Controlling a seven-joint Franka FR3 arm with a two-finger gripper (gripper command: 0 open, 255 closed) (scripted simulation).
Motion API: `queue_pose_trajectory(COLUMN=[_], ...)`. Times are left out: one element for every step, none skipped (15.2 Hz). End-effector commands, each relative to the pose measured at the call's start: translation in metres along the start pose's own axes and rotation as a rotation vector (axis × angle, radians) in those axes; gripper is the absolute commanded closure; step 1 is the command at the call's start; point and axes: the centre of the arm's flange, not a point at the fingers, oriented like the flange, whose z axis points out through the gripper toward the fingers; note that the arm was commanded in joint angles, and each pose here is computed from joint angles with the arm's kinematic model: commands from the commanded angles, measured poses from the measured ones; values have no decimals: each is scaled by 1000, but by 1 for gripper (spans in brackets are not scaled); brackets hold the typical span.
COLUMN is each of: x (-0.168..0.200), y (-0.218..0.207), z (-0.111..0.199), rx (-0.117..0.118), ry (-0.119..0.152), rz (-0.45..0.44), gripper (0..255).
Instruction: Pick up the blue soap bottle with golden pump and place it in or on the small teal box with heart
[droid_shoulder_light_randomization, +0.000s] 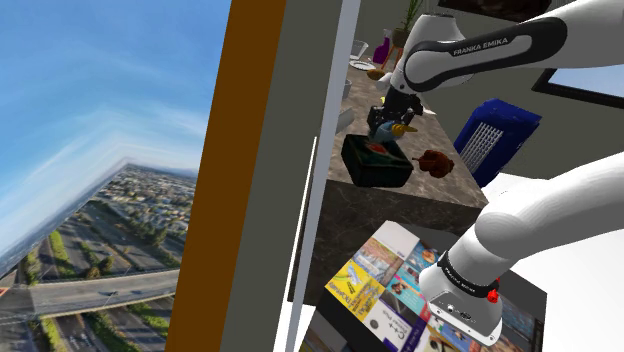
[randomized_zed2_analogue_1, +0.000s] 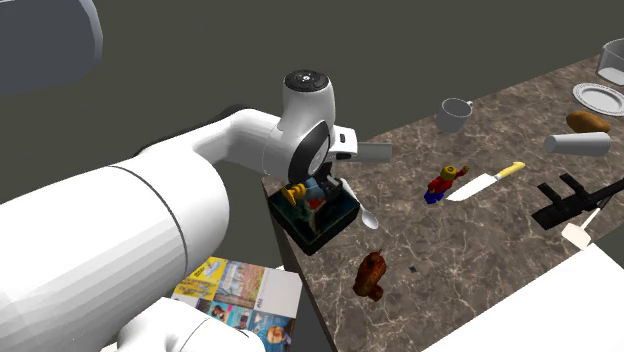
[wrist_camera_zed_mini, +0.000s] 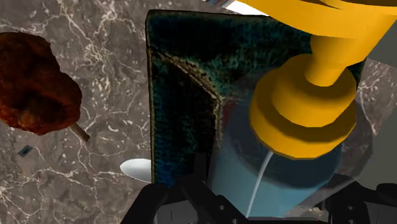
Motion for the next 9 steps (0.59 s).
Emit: queue_pose_trajectory(x=[-1,-1,-1,-2,-1,-1,-1,-1,-1], y=[0,0,0,-1,-1,0,0,0,0], z=[3,3,3,4,4,4,4,4,3], rx=[-2,-2,-2,-2,-2,-2,-2,-2,-2], ry=[-7,-7,-7,-7,-7,-7,-7,-7,-7], rz=[-1,-1,-1,-1,-1,-1,-1,-1,-1], gripper=[255,255,255,0,0,0,0,0,0])
